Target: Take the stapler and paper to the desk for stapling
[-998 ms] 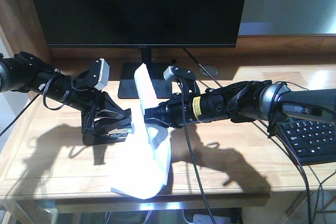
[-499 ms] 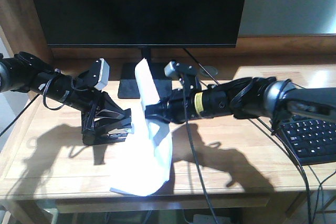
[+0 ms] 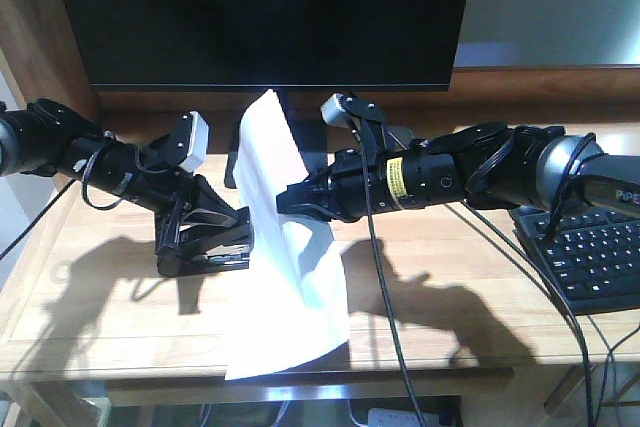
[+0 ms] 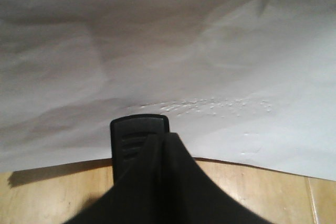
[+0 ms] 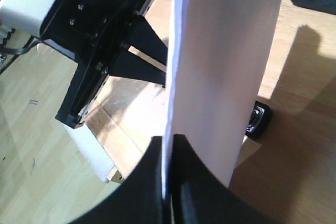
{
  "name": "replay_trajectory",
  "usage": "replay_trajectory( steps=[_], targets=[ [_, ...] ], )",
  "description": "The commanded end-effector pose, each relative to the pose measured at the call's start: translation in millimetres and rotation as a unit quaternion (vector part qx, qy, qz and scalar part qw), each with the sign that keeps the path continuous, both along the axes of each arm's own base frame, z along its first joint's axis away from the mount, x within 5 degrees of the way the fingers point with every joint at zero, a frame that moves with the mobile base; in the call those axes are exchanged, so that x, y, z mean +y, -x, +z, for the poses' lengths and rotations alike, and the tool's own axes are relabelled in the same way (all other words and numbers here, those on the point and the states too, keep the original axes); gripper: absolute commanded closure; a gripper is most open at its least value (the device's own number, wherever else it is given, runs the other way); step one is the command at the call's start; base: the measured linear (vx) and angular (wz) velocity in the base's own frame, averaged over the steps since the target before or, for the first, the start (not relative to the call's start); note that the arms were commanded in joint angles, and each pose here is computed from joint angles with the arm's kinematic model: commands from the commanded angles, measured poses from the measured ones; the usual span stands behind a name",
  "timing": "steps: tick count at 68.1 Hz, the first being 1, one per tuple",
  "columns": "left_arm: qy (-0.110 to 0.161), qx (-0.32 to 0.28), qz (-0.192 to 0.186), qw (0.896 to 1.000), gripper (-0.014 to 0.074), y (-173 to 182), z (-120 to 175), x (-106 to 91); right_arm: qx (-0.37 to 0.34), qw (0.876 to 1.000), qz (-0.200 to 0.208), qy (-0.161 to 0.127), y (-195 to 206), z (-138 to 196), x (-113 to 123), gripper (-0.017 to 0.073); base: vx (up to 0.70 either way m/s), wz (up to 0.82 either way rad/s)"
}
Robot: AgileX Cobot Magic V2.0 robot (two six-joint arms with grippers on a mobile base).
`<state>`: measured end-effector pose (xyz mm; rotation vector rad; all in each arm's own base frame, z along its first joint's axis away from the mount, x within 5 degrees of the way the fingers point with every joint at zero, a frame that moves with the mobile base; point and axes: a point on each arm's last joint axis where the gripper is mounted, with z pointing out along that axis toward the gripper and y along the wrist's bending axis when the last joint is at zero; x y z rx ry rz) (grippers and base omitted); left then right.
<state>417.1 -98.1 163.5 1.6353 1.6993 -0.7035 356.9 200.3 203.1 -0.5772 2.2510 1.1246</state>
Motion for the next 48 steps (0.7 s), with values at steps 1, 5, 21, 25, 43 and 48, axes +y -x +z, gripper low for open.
replay_trajectory(
  steps=[1, 5, 21, 25, 43, 48],
  targets=[
    [0.035, -0.031, 0.007, 0.999, 0.0601, 0.0, 37.1, -3.4, -0.027, 0.999, -0.009, -0.027, -1.3, 27.7, -0.7, 0.0564, 0.00, 0.00],
    [0.035, -0.031, 0.007, 0.999, 0.0601, 0.0, 37.1, -3.4, -0.027, 0.999, -0.017, -0.022, -3.1, 25.6, -1.4, 0.0564, 0.00, 0.00],
    [0.035, -0.031, 0.007, 0.999, 0.0601, 0.0, 37.1, -3.4, 0.002, 0.998, -0.054, -0.008, -12.2, 4.5, -2.4, 0.0564, 0.00, 0.00],
    [0.035, -0.031, 0.007, 0.999, 0.0601, 0.0, 37.1, -3.4, 0.011, 0.998, -0.056, -0.009, -13.5, -1.4, -1.7, 0.0564, 0.00, 0.00],
    [0.035, -0.031, 0.007, 0.999, 0.0601, 0.0, 37.1, -3.4, 0.017, 0.996, -0.070, -0.046, -19.2, -10.3, 2.7, 0.0561, 0.00, 0.00],
    [0.035, -0.031, 0.007, 0.999, 0.0601, 0.0, 37.1, -3.4, 0.021, 0.995, -0.081, -0.060, -21.3, -11.8, 3.8, 0.0561, 0.00, 0.00]
  ],
)
